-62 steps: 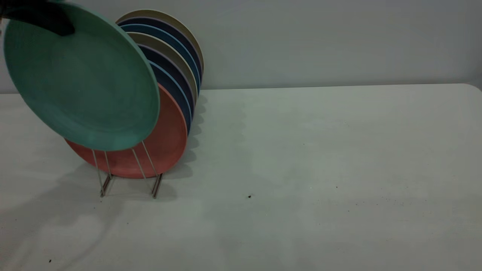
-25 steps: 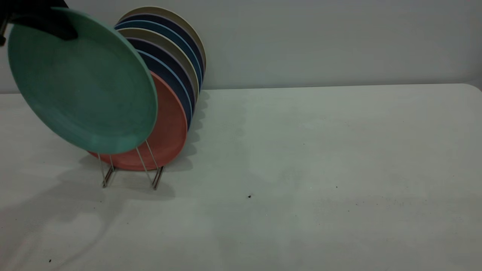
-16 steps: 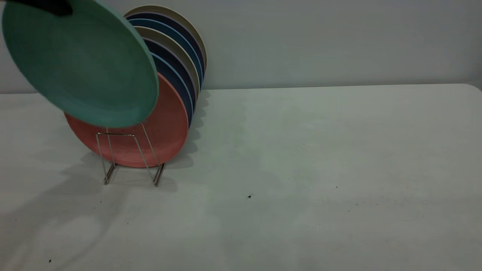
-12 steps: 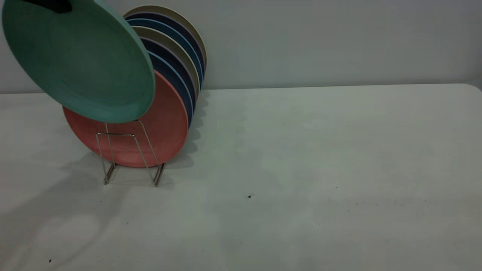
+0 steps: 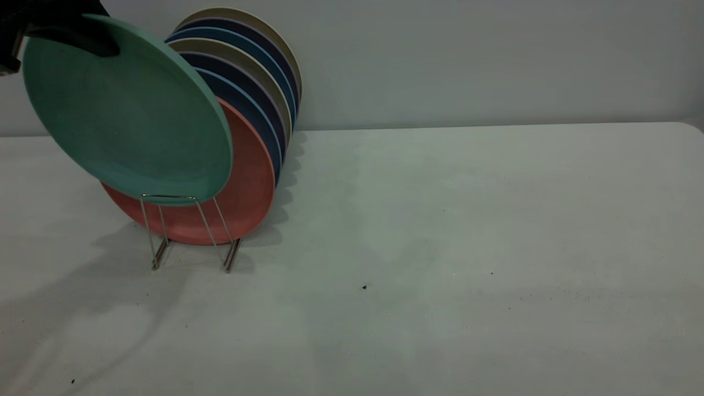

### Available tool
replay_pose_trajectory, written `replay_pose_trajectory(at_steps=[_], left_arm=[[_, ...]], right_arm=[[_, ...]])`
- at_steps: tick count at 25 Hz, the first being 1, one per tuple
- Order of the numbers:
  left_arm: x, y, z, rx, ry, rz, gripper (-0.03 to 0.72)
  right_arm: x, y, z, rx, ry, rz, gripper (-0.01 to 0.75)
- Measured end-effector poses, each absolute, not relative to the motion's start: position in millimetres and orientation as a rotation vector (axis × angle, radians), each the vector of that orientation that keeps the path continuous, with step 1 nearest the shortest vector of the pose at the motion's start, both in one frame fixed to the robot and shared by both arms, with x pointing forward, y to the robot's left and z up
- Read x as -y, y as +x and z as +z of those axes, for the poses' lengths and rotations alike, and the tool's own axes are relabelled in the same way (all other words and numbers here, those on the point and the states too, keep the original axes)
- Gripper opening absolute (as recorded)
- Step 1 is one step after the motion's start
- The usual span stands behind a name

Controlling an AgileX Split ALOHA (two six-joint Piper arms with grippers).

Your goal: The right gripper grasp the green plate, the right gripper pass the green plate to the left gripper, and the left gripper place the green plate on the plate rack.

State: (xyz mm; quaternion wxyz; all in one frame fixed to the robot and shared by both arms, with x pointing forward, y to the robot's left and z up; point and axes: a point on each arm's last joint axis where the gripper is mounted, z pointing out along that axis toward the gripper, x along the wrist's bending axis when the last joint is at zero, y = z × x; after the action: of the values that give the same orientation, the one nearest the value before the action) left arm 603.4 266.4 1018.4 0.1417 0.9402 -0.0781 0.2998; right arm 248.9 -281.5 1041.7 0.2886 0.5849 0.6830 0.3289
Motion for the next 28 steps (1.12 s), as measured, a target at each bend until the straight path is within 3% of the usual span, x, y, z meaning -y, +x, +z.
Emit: replay_pose_trajectory(at_steps=[13,16,24,28], left_arm=[[-265,608,996,0.102,2.721,0.732,0.132],[-265,607,995,0.103,2.721,0.710,0.187],[-265,607,997,-0.071,2.698,0.679,0.417],[-265,602,1014,-0.211,2.652,0.702,0.450]], right_arm=[[282,249,1042,-1.820,1.564,0.870,0.388],[283,249,1041,-1.818,1.564,0.863,0.388],[283,249,1041,-1.815,1.567,0.857,0.388],[283,249,1041,-1.813,1.570,0.859,0.388]])
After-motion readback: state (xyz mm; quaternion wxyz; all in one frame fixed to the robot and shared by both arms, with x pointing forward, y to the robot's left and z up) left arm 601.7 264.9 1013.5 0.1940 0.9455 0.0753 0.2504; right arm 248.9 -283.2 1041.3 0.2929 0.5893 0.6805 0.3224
